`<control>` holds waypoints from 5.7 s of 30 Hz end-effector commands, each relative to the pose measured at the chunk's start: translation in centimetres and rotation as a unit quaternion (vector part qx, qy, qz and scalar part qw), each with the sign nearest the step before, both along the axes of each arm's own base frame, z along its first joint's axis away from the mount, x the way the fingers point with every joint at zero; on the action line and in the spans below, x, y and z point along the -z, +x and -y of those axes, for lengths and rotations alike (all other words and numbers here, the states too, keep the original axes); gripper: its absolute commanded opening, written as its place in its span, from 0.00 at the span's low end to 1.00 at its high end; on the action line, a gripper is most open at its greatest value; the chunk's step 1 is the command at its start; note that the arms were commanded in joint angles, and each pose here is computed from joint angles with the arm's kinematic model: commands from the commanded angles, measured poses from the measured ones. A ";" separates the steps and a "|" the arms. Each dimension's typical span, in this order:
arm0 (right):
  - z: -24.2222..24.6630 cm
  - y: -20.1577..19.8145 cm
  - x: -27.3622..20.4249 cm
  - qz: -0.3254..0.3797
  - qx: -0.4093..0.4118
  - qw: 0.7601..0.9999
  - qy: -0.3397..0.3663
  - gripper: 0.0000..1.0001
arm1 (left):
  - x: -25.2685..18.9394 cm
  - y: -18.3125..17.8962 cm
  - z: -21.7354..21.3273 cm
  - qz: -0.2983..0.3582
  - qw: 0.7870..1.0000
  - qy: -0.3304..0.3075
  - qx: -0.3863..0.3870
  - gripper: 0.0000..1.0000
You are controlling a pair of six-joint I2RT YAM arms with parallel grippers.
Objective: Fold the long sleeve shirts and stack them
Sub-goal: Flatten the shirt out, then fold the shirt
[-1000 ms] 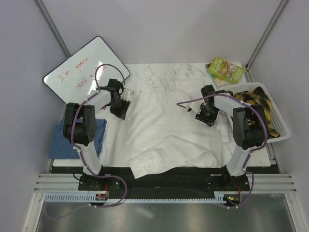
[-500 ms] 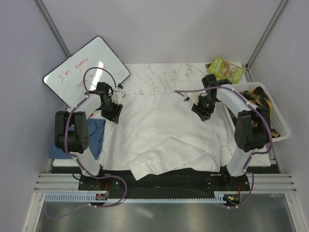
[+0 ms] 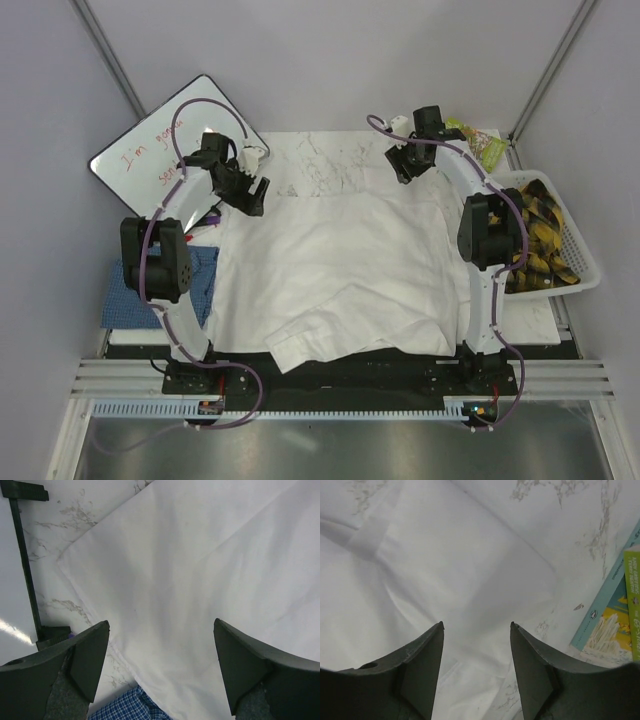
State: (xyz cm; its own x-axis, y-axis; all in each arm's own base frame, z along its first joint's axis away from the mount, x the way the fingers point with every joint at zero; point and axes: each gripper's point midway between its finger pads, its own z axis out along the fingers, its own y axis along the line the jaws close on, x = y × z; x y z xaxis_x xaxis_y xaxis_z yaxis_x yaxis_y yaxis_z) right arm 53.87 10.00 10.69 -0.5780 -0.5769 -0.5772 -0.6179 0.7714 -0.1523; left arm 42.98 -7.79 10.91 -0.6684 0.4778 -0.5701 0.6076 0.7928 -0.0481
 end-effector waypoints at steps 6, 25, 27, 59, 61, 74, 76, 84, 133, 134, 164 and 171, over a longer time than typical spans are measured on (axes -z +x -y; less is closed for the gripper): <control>3.7 6.5 0.4 0.087 0.168 0.982 0.008 0.70 | 0.7 2.9 0.9 0.013 1.000 -0.024 -0.004 0.91; 3.7 7.7 5.2 0.046 0.194 0.978 0.062 0.57 | 0.8 5.0 -0.4 0.040 0.999 -0.012 -0.034 0.93; 3.7 7.7 5.4 0.042 0.195 0.978 0.067 0.45 | 0.9 5.1 -0.5 0.039 0.999 -0.007 -0.036 0.93; 2.7 5.8 -5.1 0.122 0.141 0.977 0.103 0.00 | 6.6 9.7 -2.1 0.073 0.985 0.073 0.135 0.57; 2.7 5.7 -5.0 0.121 0.140 0.978 0.101 0.00 | 6.5 10.0 -2.1 0.077 0.985 0.076 0.136 0.56; 2.6 5.5 -4.2 0.110 0.130 0.981 0.097 0.00 | 8.0 11.0 -2.6 0.083 0.982 0.097 0.141 0.50; 2.7 5.5 -4.0 0.110 0.129 0.981 0.094 0.00 | 8.5 10.8 -2.5 0.079 0.981 0.097 0.146 0.49; 2.7 5.5 -3.8 0.109 0.128 0.982 0.091 0.00 | 9.6 9.3 -1.8 0.050 0.983 0.075 0.162 0.30; 3.2 -14.7 -8.1 0.062 0.060 0.991 0.098 0.00 | 0.6 -3.3 -2.9 0.140 0.962 0.101 0.209 0.02; 3.3 -15.2 -7.7 0.058 0.058 0.992 0.095 0.00 | 0.8 -3.7 -2.9 0.140 0.961 0.104 0.214 0.02; 1.4 -19.3 -3.3 -0.086 -0.033 0.991 0.095 0.49 | 1.2 -5.6 -2.3 0.104 0.969 0.090 0.207 0.44; 2.2 -19.7 0.5 -0.152 -0.039 0.986 0.061 0.47 | 4.3 -6.4 -3.2 0.066 0.965 0.115 0.228 0.44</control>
